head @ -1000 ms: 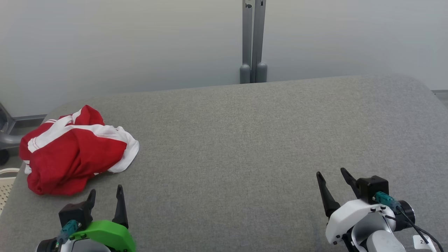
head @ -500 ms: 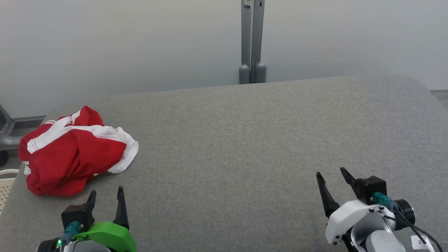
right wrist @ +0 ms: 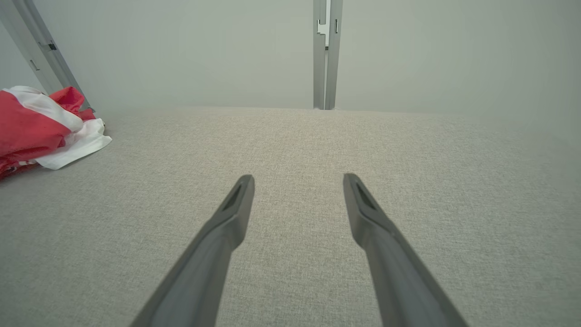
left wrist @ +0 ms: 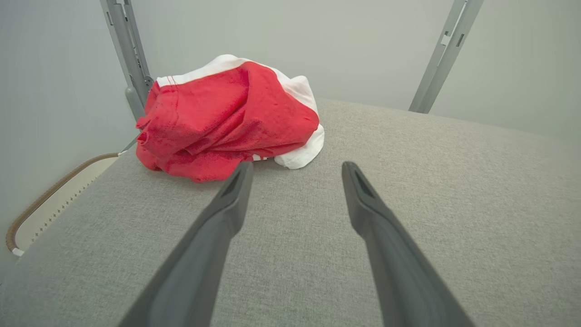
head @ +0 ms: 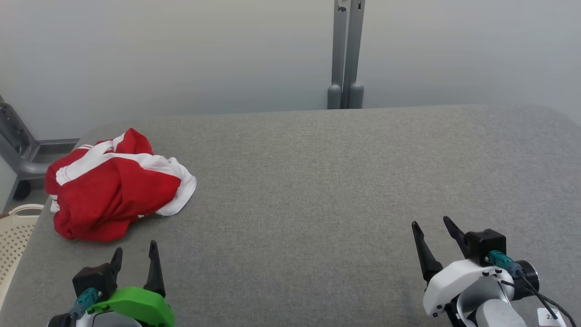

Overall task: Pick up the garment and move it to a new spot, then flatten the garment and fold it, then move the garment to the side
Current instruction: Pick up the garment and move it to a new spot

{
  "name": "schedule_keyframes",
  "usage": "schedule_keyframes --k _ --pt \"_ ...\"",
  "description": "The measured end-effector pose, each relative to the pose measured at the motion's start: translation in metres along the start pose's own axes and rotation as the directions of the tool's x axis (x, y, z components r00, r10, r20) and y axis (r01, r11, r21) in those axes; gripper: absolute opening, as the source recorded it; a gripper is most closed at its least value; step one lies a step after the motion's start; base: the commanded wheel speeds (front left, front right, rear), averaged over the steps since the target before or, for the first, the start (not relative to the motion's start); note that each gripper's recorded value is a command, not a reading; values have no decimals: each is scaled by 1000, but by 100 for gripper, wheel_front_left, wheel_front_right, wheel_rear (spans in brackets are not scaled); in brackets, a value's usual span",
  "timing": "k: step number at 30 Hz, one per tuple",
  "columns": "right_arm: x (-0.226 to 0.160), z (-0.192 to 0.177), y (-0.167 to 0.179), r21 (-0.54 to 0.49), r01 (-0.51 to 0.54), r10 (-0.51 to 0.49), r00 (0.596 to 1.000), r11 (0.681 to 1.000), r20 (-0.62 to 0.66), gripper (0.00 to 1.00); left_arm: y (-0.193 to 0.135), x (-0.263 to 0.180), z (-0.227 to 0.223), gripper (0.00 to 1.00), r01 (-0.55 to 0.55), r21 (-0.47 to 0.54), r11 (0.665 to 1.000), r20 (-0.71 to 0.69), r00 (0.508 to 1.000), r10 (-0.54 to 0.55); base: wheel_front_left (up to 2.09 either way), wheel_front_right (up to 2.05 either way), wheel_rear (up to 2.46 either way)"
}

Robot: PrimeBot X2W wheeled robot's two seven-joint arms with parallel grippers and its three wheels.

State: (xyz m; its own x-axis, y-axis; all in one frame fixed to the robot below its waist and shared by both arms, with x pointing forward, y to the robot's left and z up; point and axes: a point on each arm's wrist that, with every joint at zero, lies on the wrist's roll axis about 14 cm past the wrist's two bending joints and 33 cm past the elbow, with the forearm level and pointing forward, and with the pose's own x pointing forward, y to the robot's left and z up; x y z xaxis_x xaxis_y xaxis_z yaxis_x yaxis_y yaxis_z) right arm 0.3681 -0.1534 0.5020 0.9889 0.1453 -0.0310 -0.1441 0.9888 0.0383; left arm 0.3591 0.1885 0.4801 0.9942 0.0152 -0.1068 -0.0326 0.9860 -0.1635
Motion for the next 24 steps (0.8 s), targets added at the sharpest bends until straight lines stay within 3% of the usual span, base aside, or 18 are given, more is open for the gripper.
schedule_keyframes --k 15,24 --pt "22 -7 68 47 -197 197 980 979 -7 100 66 -48 4 100 -175 -15 985 21 984 175 0 0 0" --pt "32 -9 118 52 -332 333 943 942 -11 100 106 -90 4 100 -306 -34 951 32 951 307 0 0 0"
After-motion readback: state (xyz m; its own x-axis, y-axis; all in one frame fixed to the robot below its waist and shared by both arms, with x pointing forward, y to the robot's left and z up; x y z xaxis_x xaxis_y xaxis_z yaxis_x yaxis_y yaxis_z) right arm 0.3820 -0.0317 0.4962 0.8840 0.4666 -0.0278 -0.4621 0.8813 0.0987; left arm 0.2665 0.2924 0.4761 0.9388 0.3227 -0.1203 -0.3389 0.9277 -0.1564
